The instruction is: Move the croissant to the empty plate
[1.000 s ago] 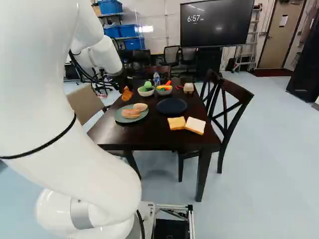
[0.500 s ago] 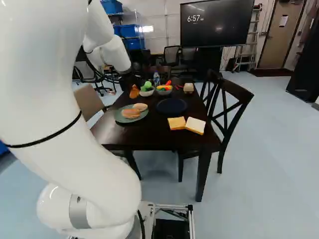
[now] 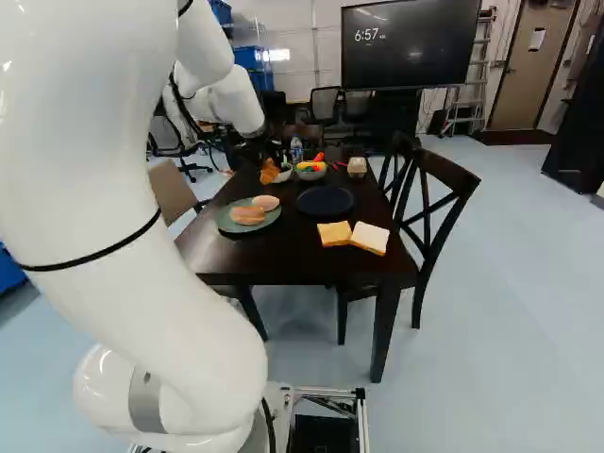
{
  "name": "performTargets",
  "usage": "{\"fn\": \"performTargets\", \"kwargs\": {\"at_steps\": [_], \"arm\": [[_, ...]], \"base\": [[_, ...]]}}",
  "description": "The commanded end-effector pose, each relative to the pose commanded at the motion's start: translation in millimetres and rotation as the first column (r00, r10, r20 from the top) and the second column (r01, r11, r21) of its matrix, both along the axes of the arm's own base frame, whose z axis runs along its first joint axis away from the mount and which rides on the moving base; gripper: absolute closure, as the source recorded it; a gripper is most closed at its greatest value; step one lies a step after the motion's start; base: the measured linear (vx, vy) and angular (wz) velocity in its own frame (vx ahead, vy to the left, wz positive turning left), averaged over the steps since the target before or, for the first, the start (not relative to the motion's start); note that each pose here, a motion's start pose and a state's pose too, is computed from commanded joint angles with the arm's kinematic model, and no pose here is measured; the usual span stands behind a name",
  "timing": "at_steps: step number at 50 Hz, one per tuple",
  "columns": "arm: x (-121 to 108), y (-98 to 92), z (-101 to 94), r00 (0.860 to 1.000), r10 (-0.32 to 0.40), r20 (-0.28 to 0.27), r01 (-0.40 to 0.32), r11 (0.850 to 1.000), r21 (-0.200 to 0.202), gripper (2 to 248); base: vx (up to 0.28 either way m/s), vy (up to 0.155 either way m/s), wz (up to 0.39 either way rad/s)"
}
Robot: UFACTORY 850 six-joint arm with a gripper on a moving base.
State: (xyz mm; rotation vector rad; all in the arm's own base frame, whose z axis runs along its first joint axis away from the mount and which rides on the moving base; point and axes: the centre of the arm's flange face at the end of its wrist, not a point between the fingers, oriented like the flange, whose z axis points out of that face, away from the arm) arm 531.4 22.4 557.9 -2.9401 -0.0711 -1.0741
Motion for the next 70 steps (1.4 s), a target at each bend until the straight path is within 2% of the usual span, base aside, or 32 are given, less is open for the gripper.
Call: {"fn": "performTargets", "kwargs": {"at_steps": [34, 70], "arm": [[37.9, -55.1, -2.2, 0.995, -0.099, 0.007, 0.099, 0.995, 0.0, 167], [62.5, -119.5, -46.2, 0.978, -0.202, -0.059, 0.203, 0.979, -0.002, 167]], "base": [[0.0, 0.0, 0.0], [0.0, 0.0, 0.0]]}}
